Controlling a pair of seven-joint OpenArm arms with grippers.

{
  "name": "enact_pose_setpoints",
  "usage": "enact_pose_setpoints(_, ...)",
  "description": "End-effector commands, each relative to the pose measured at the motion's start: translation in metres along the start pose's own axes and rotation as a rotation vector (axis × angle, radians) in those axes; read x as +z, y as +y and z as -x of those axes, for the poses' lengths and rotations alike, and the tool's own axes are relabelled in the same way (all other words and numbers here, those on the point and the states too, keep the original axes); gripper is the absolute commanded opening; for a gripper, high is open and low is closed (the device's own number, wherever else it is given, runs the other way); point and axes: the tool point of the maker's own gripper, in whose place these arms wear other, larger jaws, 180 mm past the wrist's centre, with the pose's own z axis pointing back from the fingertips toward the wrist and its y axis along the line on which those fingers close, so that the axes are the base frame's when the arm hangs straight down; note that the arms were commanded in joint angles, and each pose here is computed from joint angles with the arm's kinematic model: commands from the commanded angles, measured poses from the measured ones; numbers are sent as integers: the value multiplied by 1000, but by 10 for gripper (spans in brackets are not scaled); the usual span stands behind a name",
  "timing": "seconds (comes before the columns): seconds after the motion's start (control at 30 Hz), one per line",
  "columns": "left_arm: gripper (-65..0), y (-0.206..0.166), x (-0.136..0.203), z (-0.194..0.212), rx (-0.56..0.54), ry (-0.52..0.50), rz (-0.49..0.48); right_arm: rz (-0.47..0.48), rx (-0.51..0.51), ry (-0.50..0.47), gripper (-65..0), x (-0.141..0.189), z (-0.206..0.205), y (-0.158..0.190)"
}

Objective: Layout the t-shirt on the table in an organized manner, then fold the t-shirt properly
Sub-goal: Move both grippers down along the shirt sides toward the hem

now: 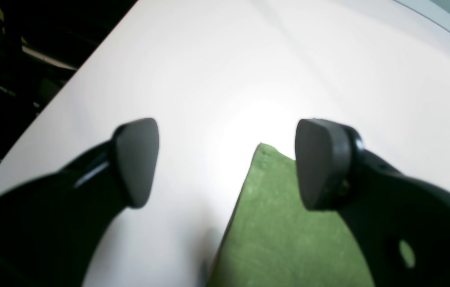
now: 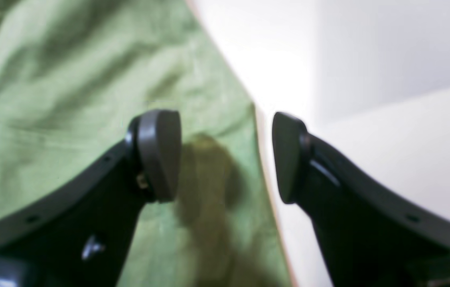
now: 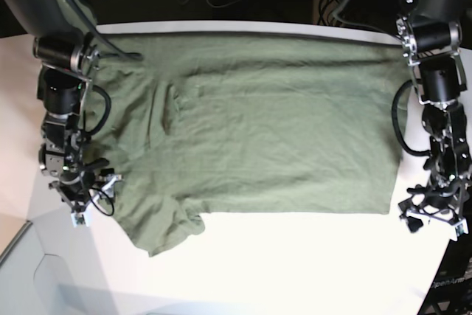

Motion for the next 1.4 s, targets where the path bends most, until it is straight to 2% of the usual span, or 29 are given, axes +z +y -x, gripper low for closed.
enact_pose_setpoints(0.0, -134, 1, 1, -30, -1, -74, 0, 94, -15, -95, -285, 4, -36, -28)
enact_pose_setpoints(0.07, -134, 1, 1, -29, -2, -72, 0, 141, -32, -85, -285, 3, -29, -36)
enact_pose_setpoints(0.17, -134, 5, 2, -18, -7, -54, -5, 154, -36, -78, -285, 4, -28, -44)
enact_pose_setpoints(0.43, -134, 7, 3, -11, -12, -41, -10, 111, -69, -11, -285, -7, -10, -31)
enact_pose_setpoints(0.7, -134, 7, 3, -10, -12, -39, -10, 108, -71, -7, -294, -8, -9, -30)
enact_pose_setpoints(0.77, -134, 12, -1, 1, -4, -8, -21, 107, -71, -1, -335, -8, -6, -29)
enact_pose_setpoints(0.83, -134, 19, -7, 21, 14, 49, -39, 107, -71, 7, -410, -8, -3, -29)
enact_pose_setpoints(0.97, -134, 25, -17, 39, 53, 121, -64, 100, -78, 38, -644, -9, 9, -26)
enact_pose_setpoints(1.07, -134, 25, -20, 41, 63, 135, -67, 98, -77, 53, -650, -9, 15, -26)
enact_pose_setpoints(1.2, -134, 6, -22, 48, -30, 155, -31, 97, -72, 57, -650, -9, 17, -26)
enact_pose_setpoints(1.37, -134, -11, -27, 43, -122, 74, -1, 94, -73, 57, -650, -9, 17, -24)
